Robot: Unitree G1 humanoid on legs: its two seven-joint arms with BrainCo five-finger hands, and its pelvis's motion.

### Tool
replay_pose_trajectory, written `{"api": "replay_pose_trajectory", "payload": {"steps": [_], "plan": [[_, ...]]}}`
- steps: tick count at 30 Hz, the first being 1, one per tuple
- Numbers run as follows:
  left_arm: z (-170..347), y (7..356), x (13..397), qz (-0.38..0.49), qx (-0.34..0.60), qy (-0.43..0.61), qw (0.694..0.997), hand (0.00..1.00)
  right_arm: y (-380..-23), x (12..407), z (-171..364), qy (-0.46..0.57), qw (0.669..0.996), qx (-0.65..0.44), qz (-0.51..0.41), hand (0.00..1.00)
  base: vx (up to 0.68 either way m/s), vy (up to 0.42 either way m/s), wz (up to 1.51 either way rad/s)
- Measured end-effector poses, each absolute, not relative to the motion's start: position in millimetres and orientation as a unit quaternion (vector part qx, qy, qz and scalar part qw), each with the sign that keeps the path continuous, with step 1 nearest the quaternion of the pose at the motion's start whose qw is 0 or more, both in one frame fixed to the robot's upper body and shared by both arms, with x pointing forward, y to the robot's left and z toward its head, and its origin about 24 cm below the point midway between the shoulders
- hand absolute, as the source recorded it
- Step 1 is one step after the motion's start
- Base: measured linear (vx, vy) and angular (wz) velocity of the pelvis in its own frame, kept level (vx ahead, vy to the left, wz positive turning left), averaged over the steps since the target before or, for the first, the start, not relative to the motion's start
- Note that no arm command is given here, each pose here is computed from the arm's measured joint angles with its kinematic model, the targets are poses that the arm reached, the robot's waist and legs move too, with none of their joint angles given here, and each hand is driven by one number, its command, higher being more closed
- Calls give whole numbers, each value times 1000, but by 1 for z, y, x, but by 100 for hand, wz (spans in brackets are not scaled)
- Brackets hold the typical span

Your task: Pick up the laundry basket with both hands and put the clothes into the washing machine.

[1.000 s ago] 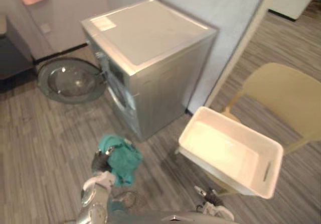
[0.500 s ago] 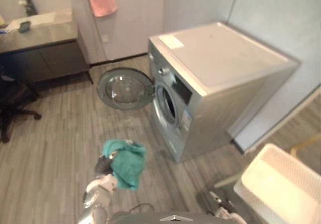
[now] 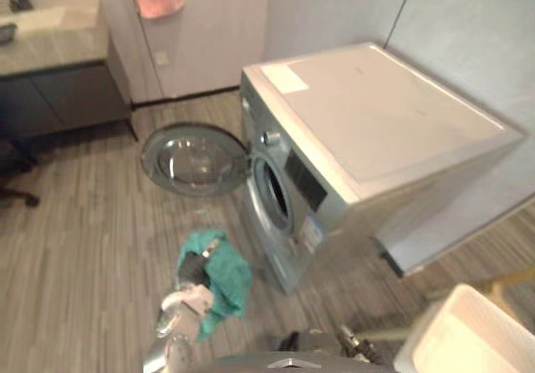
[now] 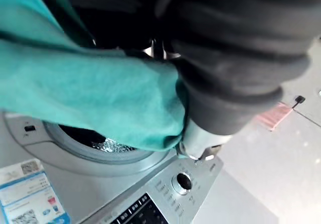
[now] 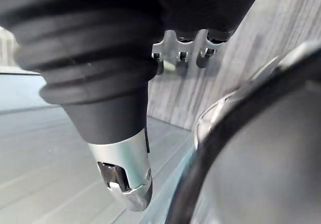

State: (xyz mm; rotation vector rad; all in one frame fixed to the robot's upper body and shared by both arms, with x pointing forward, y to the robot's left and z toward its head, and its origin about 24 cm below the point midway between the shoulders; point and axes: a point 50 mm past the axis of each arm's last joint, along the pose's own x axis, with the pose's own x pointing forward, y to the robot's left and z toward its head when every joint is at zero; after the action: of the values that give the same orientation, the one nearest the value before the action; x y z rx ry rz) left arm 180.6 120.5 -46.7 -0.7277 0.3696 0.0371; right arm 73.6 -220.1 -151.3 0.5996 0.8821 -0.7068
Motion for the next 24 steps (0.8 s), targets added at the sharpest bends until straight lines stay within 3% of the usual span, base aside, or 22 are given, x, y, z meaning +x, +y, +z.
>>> {"api": "replay_pose_trajectory", "payload": {"steps": [8, 13, 16, 19, 24], "plan": [[-55, 140, 162, 61, -354, 187, 914, 100, -206, 101, -148, 402, 822, 277, -292, 0, 333, 8, -78], [-65, 138, 152, 81, -357, 215, 905, 100, -209, 82, -156, 429, 805, 270, -308, 0, 333, 450, -113], [-69, 155, 158, 92, -333, 218, 913, 100, -195, 59, -168, 475, 765, 289, -324, 0, 187, 427, -15], [-70, 165, 161, 85, -305, 227, 921, 100, -191, 49, -170, 479, 751, 305, -338, 0, 85, 362, -25], [-67, 148, 168, 41, -297, 225, 927, 100, -215, 38, -166, 438, 738, 325, -397, 0, -34, 285, -64]]}}
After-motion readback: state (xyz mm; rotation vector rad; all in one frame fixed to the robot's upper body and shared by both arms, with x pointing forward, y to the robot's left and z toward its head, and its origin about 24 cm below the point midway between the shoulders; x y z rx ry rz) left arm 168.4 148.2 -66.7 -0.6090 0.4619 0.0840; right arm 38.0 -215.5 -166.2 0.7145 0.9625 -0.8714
